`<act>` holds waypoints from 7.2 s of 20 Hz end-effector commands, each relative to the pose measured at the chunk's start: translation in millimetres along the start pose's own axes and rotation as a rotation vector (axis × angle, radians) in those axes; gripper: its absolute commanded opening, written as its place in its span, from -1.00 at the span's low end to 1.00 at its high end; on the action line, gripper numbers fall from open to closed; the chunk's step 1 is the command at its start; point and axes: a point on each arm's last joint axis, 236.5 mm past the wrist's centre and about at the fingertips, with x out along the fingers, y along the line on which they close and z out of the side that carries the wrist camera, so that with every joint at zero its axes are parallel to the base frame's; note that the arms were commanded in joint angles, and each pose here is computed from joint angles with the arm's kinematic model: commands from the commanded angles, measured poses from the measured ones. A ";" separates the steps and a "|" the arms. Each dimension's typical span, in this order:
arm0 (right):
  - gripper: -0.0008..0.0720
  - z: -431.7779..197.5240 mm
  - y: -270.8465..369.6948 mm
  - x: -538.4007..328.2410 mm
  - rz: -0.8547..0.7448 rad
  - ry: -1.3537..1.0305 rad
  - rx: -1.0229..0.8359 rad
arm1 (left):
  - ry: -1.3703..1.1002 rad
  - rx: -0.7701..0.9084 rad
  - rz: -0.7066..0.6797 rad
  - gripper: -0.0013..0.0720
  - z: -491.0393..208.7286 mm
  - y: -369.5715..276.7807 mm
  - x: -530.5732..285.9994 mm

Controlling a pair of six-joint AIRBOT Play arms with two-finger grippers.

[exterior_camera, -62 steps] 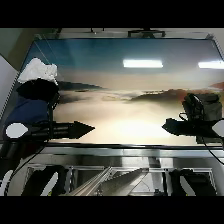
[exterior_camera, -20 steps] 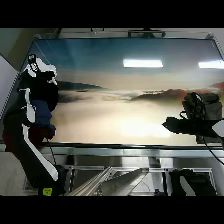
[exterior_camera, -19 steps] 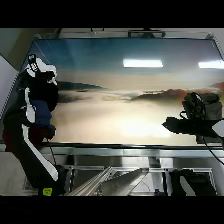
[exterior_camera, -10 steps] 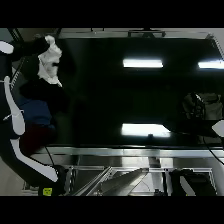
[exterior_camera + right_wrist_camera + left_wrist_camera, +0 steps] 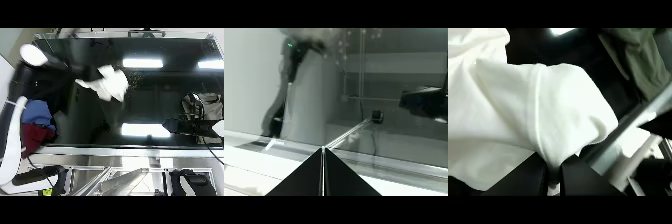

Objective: Fold the shirts.

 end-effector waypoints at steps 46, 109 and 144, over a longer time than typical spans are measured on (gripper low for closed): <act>-0.93 -80.3 51.1 166.3 0.294 0.573 -0.147 | 0.106 -0.276 -0.088 -0.95 11.4 269.2 93.0; 0.87 -3.7 -87.3 133.1 0.136 0.232 0.184 | 0.441 -0.398 -0.045 0.29 -107.9 245.6 38.4; -0.93 42.7 -34.8 101.1 0.286 0.159 0.029 | 0.590 -0.222 0.406 -0.89 -96.9 255.2 56.7</act>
